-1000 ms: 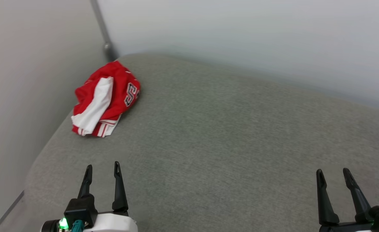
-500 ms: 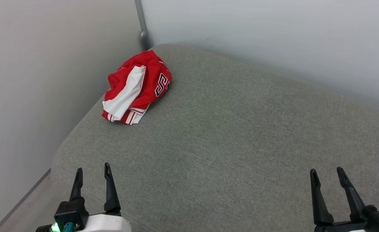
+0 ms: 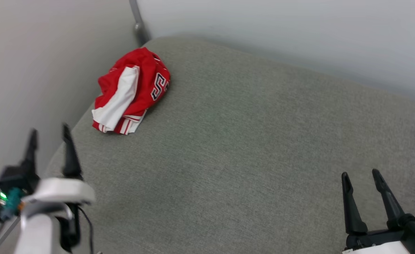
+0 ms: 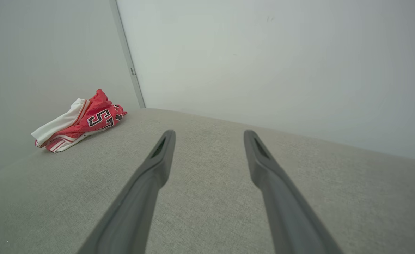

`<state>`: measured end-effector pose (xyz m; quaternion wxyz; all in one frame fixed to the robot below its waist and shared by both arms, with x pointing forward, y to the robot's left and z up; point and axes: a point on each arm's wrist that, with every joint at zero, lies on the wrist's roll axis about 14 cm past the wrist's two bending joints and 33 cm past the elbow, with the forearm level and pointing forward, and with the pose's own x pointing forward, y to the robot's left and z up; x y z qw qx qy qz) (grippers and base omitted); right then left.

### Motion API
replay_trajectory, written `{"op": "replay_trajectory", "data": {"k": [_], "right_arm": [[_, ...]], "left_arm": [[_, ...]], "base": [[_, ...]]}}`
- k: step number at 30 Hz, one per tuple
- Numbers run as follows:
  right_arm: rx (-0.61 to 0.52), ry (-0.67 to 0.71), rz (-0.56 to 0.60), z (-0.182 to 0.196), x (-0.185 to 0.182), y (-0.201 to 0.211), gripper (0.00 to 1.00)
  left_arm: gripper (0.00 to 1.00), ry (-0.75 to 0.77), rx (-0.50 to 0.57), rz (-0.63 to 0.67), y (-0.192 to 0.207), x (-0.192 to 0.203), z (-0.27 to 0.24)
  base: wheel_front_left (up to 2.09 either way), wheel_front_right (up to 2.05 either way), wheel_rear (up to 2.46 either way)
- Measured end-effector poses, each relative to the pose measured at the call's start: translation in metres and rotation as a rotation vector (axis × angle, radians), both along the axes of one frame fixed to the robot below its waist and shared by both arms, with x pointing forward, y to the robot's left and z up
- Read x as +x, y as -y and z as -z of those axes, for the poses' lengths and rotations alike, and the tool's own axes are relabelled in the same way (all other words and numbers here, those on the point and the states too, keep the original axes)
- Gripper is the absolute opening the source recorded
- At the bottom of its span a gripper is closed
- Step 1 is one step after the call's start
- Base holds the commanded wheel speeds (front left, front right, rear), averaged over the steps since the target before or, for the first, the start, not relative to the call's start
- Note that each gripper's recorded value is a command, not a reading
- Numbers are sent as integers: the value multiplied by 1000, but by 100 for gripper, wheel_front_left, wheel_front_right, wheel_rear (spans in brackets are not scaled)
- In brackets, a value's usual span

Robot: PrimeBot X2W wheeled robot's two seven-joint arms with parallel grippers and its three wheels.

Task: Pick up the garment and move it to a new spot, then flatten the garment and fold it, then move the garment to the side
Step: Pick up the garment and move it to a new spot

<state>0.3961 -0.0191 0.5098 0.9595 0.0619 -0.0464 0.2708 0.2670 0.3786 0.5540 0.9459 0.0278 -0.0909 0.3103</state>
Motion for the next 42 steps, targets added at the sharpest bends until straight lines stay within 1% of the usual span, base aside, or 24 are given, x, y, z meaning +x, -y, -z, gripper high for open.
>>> {"op": "replay_trajectory", "data": {"k": [3, 6, 8, 13, 16, 18, 20, 22, 24, 26, 29, 31, 32, 34, 36, 40, 42], "right_arm": [[-6, -5, 24, 5, 7, 7, 100], [-13, -7, 53, 10, 16, 15, 100], [-19, -10, 75, 14, 22, 21, 100], [-43, -27, 124, 30, 38, 36, 100], [-51, -34, 154, 38, 48, 45, 100], [-56, -39, 172, 44, 55, 50, 100], [-60, -45, 187, 50, 62, 55, 100], [-67, -48, 201, 56, 67, 59, 100], [-77, -54, 216, 63, 72, 64, 100], [-86, -60, 229, 69, 75, 69, 100], [-98, -64, 251, 76, 80, 77, 100], [-111, -67, 265, 81, 83, 82, 100], [-128, -75, 282, 89, 86, 89, 100], [-140, -86, 291, 96, 87, 93, 100], [-149, -92, 298, 102, 89, 96, 100], [-162, -101, 304, 111, 92, 99, 100], [-168, -102, 305, 114, 93, 99, 100]], "left_arm": [[100, 15, 53, 3, -25, 22, -22], [100, -1, 122, 13, -44, 48, -44], [100, -2, 143, 18, -55, 68, -60], [100, -51, 145, 54, -79, 121, -85], [100, -138, 118, 89, -86, 156, -85], [100, -203, 83, 109, -90, 179, -79], [100, -279, 25, 119, -95, 197, -67], [100, -391, -25, 126, -99, 211, -45], [100, -507, -107, 138, -98, 222, -18], [100, -617, -193, 177, -87, 233, 11], [100, -775, -251, 217, -76, 239, 43], [100, -859, -309, 236, -71, 239, 62], [100, -1012, -385, 265, -59, 232, 100], [100, -1097, -420, 272, -55, 226, 121], [100, -1151, -447, 281, -50, 225, 137], [100, -1300, -463, 279, -42, 210, 176], [100, -1326, -477, 281, -39, 208, 186]], "base": [[0, 0, 0], [0, 0, 0], [0, 0, 0], [0, 0, 0], [0, 0, 0], [0, 0, 0], [0, 0, 0], [0, 0, 0], [0, 0, 0], [0, 0, 0], [0, 0, 0], [0, 0, 0], [0, 0, 0], [0, 0, 0], [0, 0, 0], [0, 0, 0], [0, 0, 0]]}}
